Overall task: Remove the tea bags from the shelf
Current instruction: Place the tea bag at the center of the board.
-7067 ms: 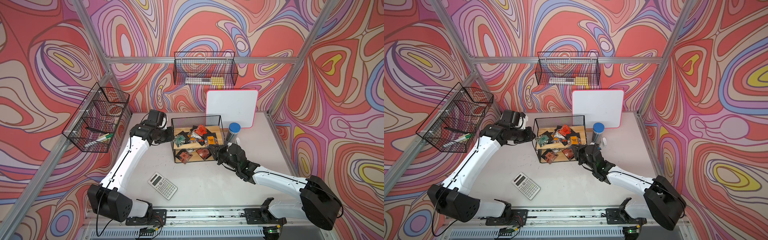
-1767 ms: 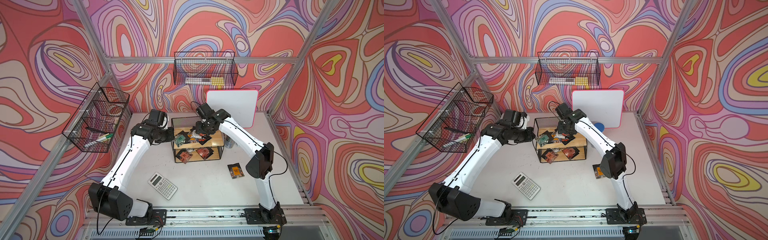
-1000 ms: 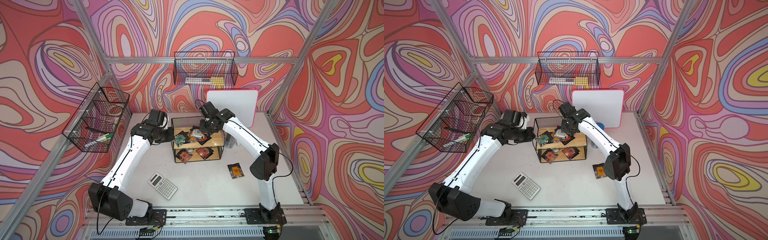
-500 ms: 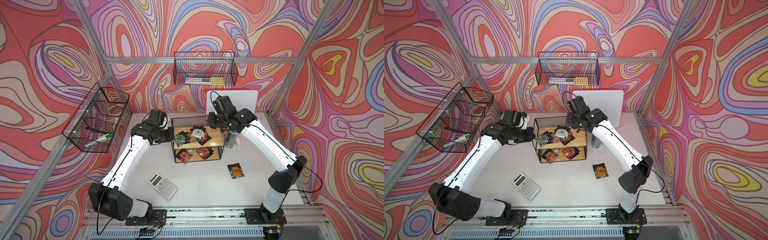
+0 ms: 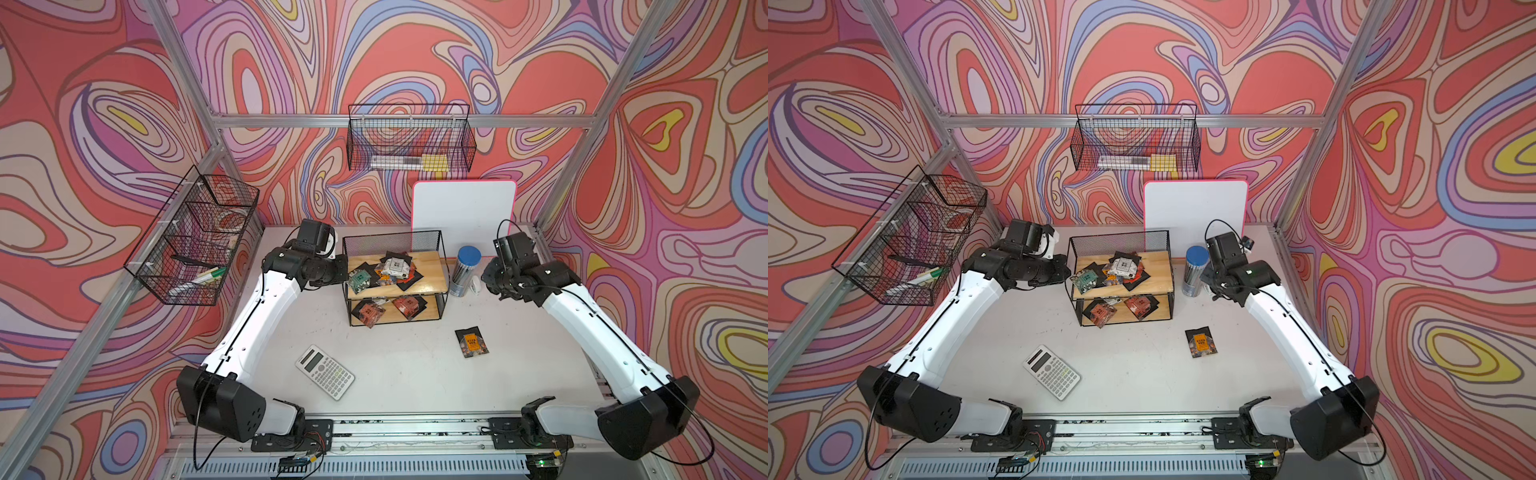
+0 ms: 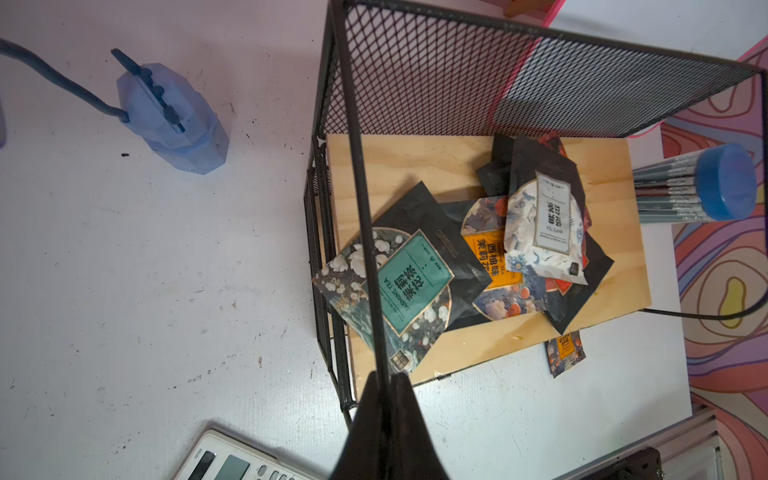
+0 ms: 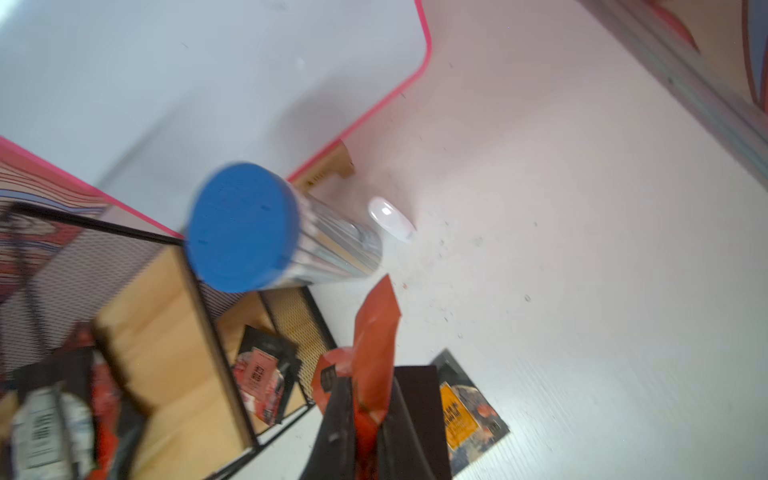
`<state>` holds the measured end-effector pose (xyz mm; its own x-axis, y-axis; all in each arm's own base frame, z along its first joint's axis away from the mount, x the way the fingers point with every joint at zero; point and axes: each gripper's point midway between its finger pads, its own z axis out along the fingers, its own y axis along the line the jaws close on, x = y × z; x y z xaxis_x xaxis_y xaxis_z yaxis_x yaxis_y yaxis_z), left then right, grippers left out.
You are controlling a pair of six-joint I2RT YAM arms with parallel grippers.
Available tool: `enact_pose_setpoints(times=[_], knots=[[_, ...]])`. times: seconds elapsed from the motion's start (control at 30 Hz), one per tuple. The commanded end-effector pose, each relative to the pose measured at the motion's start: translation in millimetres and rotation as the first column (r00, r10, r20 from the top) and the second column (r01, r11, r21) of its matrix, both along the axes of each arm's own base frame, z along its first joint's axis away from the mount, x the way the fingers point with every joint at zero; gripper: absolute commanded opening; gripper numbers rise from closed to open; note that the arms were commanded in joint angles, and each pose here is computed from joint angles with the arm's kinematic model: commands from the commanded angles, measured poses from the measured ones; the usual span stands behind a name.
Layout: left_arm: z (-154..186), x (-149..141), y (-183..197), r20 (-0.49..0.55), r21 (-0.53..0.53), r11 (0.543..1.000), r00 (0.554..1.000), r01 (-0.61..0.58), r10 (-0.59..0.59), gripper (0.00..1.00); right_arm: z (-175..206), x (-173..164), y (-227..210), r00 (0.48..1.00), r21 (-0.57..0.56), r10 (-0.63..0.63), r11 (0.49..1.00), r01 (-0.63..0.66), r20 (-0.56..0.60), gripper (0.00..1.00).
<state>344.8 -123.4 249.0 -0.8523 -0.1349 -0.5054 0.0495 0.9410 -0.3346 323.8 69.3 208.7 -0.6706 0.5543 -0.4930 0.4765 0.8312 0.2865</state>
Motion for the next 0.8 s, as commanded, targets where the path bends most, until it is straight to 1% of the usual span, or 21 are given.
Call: enact_pose_setpoints(times=[0.0,0.1,0.17,0.27,0.4,0.47,0.6,0.63,0.77], knots=[[3.3,6.5,1.8,0.018,0.027,1.0,1.0,0.007,-0.007,0.0,-45.1,-14.5,16.2,0.995,0.111,0.014,0.994,-0.003,-0.1,0.04],[4.3,7.0,2.6,0.021,0.032,0.999,1.0,0.005,-0.005,0.0,-82.0,-25.4,17.2,0.988,0.126,0.025,0.992,-0.005,-0.155,0.05],[3.9,7.5,2.8,0.021,0.035,0.999,1.0,0.006,-0.006,0.0,-100.7,-31.6,15.0,0.983,0.12,0.024,0.993,-0.003,-0.18,0.1],[2.9,7.4,2.5,0.016,0.035,0.999,1.0,0.006,-0.007,0.0,-122.4,-37.5,13.1,0.976,0.113,0.025,0.994,-0.001,-0.216,0.18],[2.3,7.3,2.6,0.014,0.036,0.999,1.0,0.007,-0.007,0.0,-143.3,-41.6,11.2,0.967,0.105,0.025,0.994,0.002,-0.252,0.21],[2.4,7.4,2.6,0.015,0.036,0.999,1.0,0.008,-0.008,0.0,-148.8,-41.9,11.9,0.964,0.105,0.029,0.994,-0.001,-0.264,0.26],[2.6,6.9,2.2,0.014,0.034,0.999,1.0,0.008,-0.009,0.0,-148.7,-44.7,7.4,0.959,0.08,0.014,0.997,0.009,-0.282,0.43],[2.4,6.8,2.4,0.014,0.034,0.999,1.0,0.008,-0.009,0.0,-145.9,-44.3,6.6,0.961,0.077,0.012,0.997,0.009,-0.276,0.49],[2.2,5.7,2.9,0.015,0.036,0.999,1.0,0.008,-0.009,0.0,-127.4,-40.2,1.6,0.971,0.054,-0.003,0.998,0.016,-0.241,0.62]])
